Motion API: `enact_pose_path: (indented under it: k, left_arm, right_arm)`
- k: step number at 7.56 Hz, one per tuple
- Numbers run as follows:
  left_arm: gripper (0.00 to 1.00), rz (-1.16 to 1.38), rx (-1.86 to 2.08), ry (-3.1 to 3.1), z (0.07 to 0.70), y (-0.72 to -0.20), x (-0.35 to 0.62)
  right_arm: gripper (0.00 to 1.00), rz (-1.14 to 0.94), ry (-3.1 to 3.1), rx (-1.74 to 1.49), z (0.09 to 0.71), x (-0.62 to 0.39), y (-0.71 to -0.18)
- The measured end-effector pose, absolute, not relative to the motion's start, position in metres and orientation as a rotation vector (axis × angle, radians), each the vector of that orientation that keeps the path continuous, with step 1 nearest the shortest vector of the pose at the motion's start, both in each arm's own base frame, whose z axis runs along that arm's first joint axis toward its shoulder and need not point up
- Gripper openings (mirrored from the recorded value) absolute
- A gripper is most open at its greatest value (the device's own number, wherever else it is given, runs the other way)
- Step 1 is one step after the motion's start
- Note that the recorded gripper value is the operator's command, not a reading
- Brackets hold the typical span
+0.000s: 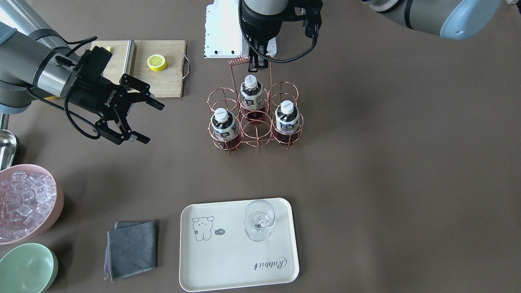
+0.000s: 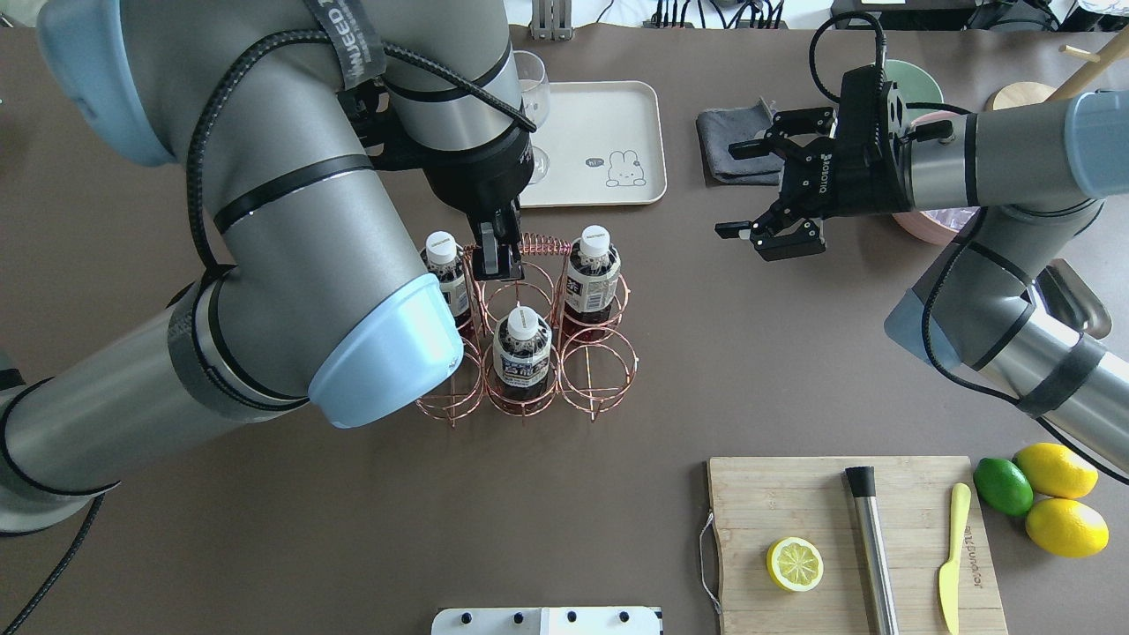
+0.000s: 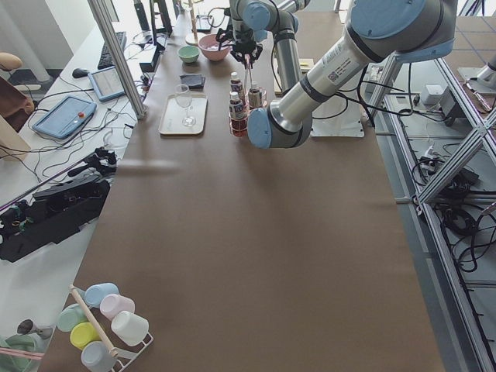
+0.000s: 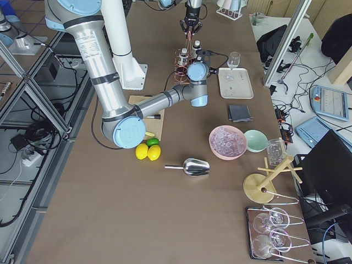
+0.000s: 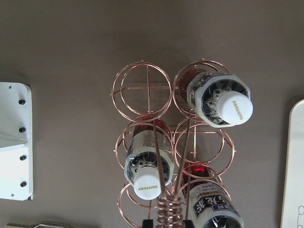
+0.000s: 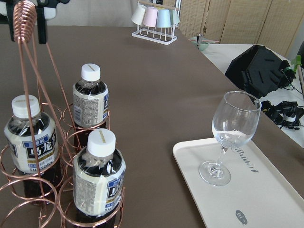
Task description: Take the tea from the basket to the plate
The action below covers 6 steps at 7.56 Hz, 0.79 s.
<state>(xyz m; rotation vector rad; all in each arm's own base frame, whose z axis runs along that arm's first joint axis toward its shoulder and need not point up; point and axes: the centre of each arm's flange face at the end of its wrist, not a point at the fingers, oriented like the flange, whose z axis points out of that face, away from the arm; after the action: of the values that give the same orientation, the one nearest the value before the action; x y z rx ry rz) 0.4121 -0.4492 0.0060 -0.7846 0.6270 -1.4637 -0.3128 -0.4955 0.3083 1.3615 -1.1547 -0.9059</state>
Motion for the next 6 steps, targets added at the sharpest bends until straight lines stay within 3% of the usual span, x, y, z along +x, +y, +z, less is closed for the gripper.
enact_pose_path:
  k: [6]
  left_arm:
    - [0.0,-1.445,-0.791,0.633,0.007,-0.442,0.419]
  right_arm:
    - [0.93,-0.882,-1.213,1.368,0.285,-0.35,-0.473]
